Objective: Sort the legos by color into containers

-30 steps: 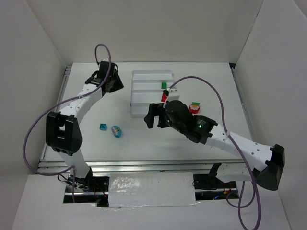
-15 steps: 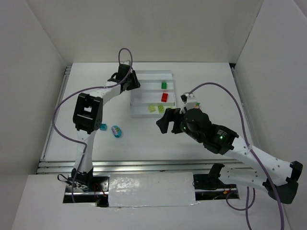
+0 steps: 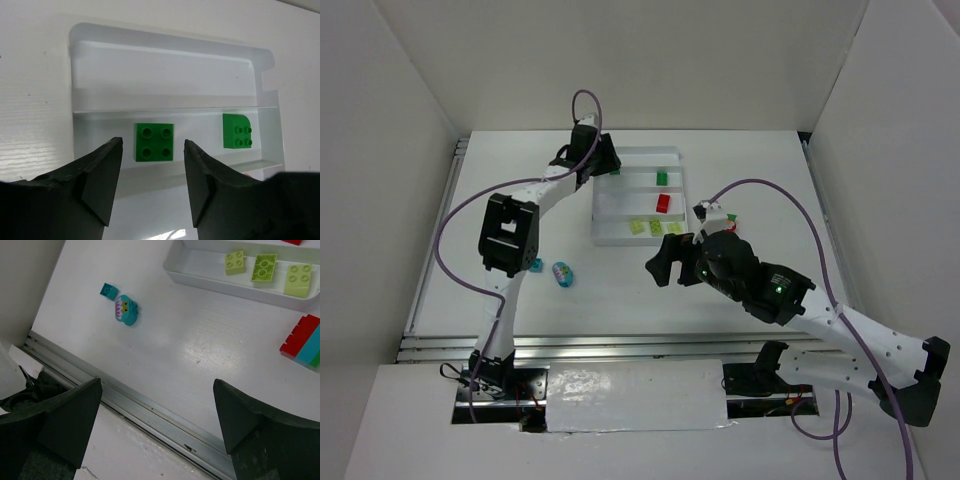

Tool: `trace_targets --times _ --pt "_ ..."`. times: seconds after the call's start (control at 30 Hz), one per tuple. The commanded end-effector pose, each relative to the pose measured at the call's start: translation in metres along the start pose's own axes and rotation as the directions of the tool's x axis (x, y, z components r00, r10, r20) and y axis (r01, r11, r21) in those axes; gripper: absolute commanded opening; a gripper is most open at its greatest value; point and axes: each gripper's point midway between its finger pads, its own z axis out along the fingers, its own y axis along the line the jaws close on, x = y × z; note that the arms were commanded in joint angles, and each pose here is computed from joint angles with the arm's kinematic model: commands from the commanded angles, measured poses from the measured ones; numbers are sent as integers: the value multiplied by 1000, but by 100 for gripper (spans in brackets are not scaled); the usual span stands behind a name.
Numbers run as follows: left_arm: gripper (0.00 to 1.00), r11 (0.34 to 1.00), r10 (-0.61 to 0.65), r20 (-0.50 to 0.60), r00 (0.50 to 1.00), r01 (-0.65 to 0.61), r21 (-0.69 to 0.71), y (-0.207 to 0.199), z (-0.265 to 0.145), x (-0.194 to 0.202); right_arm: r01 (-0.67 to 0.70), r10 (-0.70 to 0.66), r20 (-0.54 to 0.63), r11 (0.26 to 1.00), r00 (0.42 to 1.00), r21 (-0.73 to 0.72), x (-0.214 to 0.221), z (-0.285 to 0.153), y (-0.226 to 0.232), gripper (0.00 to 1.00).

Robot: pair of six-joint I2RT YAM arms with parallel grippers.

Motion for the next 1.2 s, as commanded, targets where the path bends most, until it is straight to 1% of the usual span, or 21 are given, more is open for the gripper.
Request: trace_targets --times 0.0,0.03,0.13,0.27,0.33,0.37,0.43,0.47,0.5,0.57,0.6,0.67,0.7,0.73,0.77,0.83,0.9,0.93,1.0,1.1,1.17 --pt "65 999 33 45 998 -34 11 -10 3 -7 12 -11 23 1000 1000 -20 -10 2 7 100" --pt "71 999 34 54 998 -34 2 -10 1 -11 15 -15 19 1000 1000 -19 -9 3 7 100" --pt "77 999 39 60 997 -39 4 -13 -2 -11 15 -14 19 1000 1000 -23 -10 4 9 100" --pt "80 999 40 70 997 -40 -5 -15 -14 -17 15 -15 19 1000 1000 -26 -9 6 10 100" --pt "82 999 39 126 991 -39 -1 -28 -42 -43 19 -19 2 1000 1000 -14 -5 11 8 100" --pt "83 997 45 121 992 -37 -67 -18 -53 -41 21 -22 -5 1000 1000 -13 -4 12 9 100" --pt "87 989 16 171 985 9 -145 -17 -107 -72 20 -20 -19 1000 1000 -20 0 18 11 100" --pt "88 981 12 143 990 16 -194 -6 -108 -63 18 -19 -29 1000 999 -22 3 20 11 100" --pt "90 976 -5 172 985 42 -214 -8 -134 -77 19 -20 -38 999 999 -29 5 24 14 100" --pt "94 935 -11 118 993 52 -350 19 -164 -62 14 -17 -53 999 998 -47 9 28 18 100" --pt "96 927 -40 144 989 91 -364 19 -189 -69 22 -25 -72 999 997 -46 13 35 20 100" --pt "100 896 -54 113 992 98 -434 38 -214 -52 31 -36 -106 999 994 -40 21 44 22 100" --pt "100 880 -74 132 989 127 -459 43 -242 -53 37 -39 -139 999 990 -18 28 53 21 100" --pt "99 865 -83 97 992 120 -488 54 -252 -35 43 -44 -153 999 987 -11 32 58 22 100" --pt "100 861 -106 110 988 146 -487 55 -276 -36 56 -56 -179 998 982 -7 40 68 25 100" --pt "100 827 -135 54 989 142 -544 73 -302 -6 68 -68 -205 998 976 -8 50 77 30 100" --pt "99 830 -143 92 986 170 -531 77 -336 -6 97 -95 -248 995 964 -3 63 95 38 100" --pt "100 815 -143 52 988 147 -560 87 -346 11 111 -106 -266 994 958 4 69 102 40 100" --pt "99 822 -125 83 989 150 -549 92 -376 8 162 -151 -317 987 936 8 86 124 50 100" --pt "99 795 -87 93 992 125 -593 110 -411 14 219 -199 -364 976 910 14 101 157 62 100" --pt "100 750 -55 125 991 124 -649 128 -431 15 245 -221 -401 969 889 10 112 183 70 100"
